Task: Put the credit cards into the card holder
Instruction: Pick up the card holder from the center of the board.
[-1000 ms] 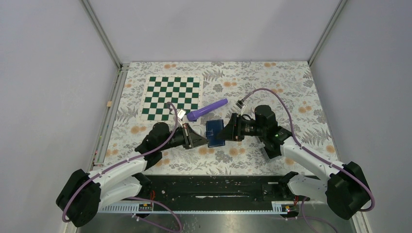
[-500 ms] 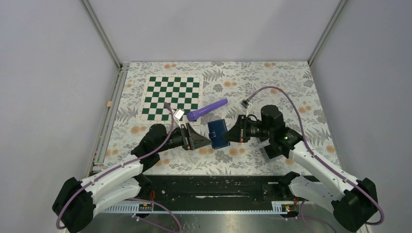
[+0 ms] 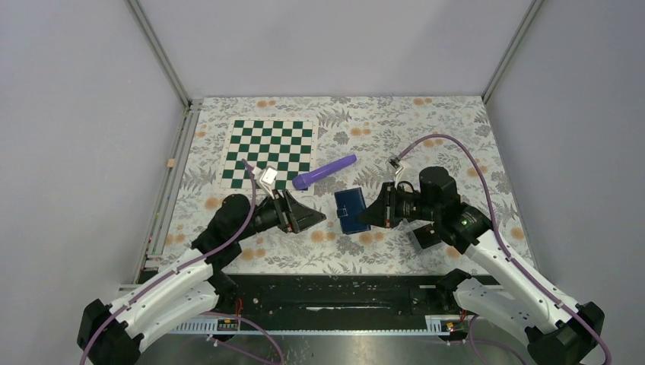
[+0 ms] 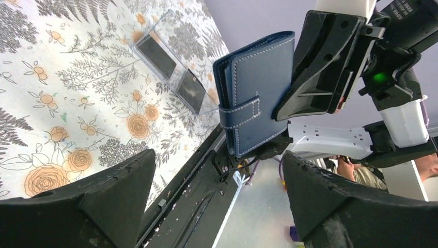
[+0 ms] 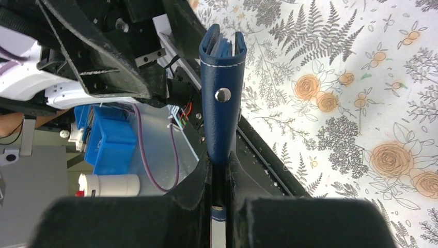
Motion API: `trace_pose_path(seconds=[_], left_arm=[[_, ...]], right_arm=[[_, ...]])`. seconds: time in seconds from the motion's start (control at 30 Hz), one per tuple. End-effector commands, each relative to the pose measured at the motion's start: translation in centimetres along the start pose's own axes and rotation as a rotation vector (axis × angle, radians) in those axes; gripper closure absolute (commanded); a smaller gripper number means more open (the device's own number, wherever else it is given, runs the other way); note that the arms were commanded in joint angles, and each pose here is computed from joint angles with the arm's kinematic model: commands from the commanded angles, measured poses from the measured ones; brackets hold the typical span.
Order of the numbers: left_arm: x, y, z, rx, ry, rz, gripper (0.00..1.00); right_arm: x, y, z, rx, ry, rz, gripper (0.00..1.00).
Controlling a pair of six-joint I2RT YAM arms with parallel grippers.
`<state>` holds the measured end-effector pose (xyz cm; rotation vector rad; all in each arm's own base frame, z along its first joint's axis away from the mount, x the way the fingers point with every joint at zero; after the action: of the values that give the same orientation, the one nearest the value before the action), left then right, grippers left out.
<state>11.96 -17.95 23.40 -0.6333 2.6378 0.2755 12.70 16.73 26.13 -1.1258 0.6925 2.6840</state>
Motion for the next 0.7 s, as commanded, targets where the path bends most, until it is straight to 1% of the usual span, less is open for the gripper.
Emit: trace_pose_path(seconds=[0.0,0.2,0.3,0.47,0.6,0.67], left_arm=[[-1.1,-0.8,-3.1,0.139,-0.073,0.056,0.09],[-1.7,-2.2,-4.4,0.223,-0.095,0.125,0.11],[-1.8,-2.9,-4.7,0.293,-0.070,0.153,0.12],[-1.4,-3.9,-4.9,0.412,-0.020,0.176,0.17],[-0.9,-4.4,-5.6,0.484,-0.022,0.222,0.25],[-0.5,-4.6,-5.9,0.498,-0.025,0.253,0.33]], right_arm=[[-1.1,0.9,1.7,-0.102,0.074,-0.008,1.00],[-0.8,1.2,2.5,-0.199,0.076,0.038,1.00],[-0.8,1.5,2.9,-0.224,0.075,0.039,1.00],[-0.9,1.8,3.4,-0.251,0.071,0.022,1.00],[-1.0,1.8,3.5,-0.257,0.057,0.021,1.00],[-1.1,1.7,3.5,-0.260,0.051,0.018,1.00]])
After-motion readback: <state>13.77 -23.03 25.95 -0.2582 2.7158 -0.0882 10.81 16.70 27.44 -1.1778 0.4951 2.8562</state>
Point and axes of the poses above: each gripper's point midway between its finger pads, its own y axis back along the fingers, its own z axis along the line the jaws close on, x = y × z, the point moved 9 cm from there along y, back along the fingers, and after that the axes turned 10 degrees about y, right-handed, at the moved point
